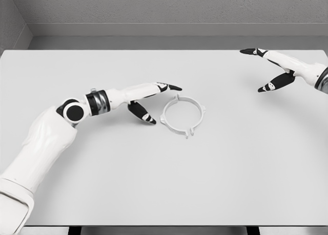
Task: Assemble PVC drainage pipe clamps
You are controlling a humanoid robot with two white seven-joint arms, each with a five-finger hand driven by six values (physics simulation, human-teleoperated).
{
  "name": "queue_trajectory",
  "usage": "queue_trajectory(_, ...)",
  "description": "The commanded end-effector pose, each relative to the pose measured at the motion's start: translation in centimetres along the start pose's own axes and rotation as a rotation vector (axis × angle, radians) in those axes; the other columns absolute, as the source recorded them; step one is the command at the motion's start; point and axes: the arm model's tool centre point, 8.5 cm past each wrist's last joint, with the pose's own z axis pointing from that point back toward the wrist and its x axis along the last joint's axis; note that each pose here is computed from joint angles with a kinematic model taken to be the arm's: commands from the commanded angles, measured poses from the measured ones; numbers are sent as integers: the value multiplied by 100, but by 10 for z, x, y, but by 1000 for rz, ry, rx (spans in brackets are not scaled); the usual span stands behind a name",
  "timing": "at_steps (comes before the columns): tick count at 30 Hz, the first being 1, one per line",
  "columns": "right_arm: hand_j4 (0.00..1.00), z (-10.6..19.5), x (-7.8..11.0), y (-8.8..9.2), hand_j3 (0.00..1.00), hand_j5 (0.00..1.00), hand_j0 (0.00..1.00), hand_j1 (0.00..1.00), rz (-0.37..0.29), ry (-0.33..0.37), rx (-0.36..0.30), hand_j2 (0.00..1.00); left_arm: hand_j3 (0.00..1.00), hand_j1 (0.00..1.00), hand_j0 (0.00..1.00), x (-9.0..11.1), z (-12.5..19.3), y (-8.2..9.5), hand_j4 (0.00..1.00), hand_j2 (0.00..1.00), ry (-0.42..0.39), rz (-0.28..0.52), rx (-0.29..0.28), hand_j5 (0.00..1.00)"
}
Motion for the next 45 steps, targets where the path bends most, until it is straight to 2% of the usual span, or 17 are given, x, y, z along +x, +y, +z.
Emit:
queue_trajectory(1,100,0,1,-1,100,100,100,100,-4,-4,-6,100,100,100,100,1,-2,0,100,100,-5,7,4,100)
queue_trajectory(36,100,0,1,-1,100,100,100,100,-4,-4,-6,100,100,100,100,18,-25,-6,100,100,-55,8,-11,100)
queue_trajectory(45,100,1,1,-2,100,100,100,100,-4,-3,-6,100,100,100,100,22,-31,-7,100,100,-57,-15,-20,100)
